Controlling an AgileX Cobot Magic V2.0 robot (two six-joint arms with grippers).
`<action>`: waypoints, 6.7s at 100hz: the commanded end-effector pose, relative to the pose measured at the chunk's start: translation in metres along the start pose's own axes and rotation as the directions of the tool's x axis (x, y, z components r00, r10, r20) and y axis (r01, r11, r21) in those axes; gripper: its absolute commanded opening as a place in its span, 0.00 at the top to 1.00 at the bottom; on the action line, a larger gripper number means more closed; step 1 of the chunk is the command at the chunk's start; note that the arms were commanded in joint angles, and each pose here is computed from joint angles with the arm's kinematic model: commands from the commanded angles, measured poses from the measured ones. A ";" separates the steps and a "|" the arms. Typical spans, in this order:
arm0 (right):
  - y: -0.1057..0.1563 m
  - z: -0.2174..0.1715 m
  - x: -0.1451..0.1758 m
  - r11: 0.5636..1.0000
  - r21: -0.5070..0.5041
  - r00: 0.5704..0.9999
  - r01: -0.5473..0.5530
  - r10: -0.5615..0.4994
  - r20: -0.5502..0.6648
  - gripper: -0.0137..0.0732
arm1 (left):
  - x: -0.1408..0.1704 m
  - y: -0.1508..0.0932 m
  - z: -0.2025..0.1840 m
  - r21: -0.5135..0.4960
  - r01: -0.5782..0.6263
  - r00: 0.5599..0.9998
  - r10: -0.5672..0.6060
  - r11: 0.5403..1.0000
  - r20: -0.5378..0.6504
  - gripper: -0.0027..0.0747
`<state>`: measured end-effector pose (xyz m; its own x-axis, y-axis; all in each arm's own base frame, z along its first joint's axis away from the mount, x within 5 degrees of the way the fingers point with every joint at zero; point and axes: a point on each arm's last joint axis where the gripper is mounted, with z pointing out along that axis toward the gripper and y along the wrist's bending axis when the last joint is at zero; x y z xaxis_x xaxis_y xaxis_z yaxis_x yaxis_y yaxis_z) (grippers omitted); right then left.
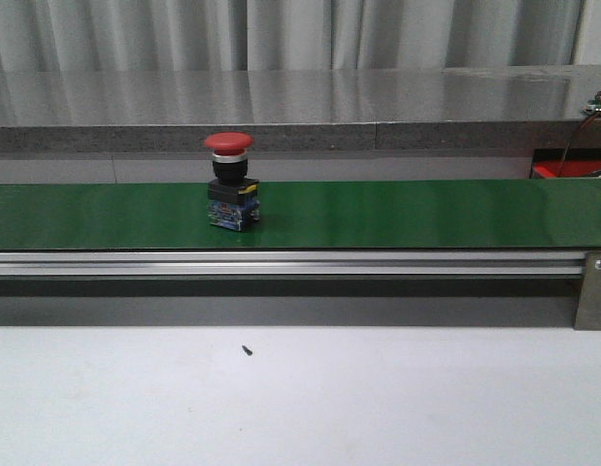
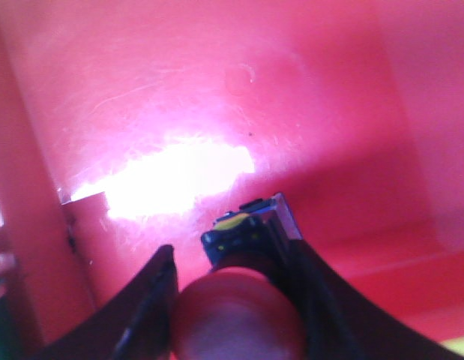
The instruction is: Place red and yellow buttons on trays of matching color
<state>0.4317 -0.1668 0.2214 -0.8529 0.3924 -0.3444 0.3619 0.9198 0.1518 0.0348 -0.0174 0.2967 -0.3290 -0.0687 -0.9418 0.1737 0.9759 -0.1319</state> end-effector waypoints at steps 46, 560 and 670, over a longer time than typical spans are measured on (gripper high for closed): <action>0.006 -0.032 -0.022 0.999 -0.038 0.986 -0.002 0.009 0.166 0.26 | -0.013 -0.002 -0.003 0.013 0.012 0.996 -0.013 1.000 0.086 0.99; 0.036 -0.016 -0.009 0.929 -0.370 0.999 0.034 -0.031 0.012 0.34 | -0.013 -0.002 -0.003 0.013 0.012 0.996 -0.013 1.000 0.086 0.99; 0.070 -0.150 0.029 0.937 -0.158 0.934 0.312 -0.272 0.232 0.92 | -0.013 -0.002 -0.003 0.013 0.012 0.996 -0.013 1.000 0.086 0.99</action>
<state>0.3956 -0.1020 0.3239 -0.8768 0.1413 -0.4597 0.0414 0.9745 0.2206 0.0348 -0.0174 0.2967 -0.3287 -0.0671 -0.9421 0.1743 0.9760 -0.1303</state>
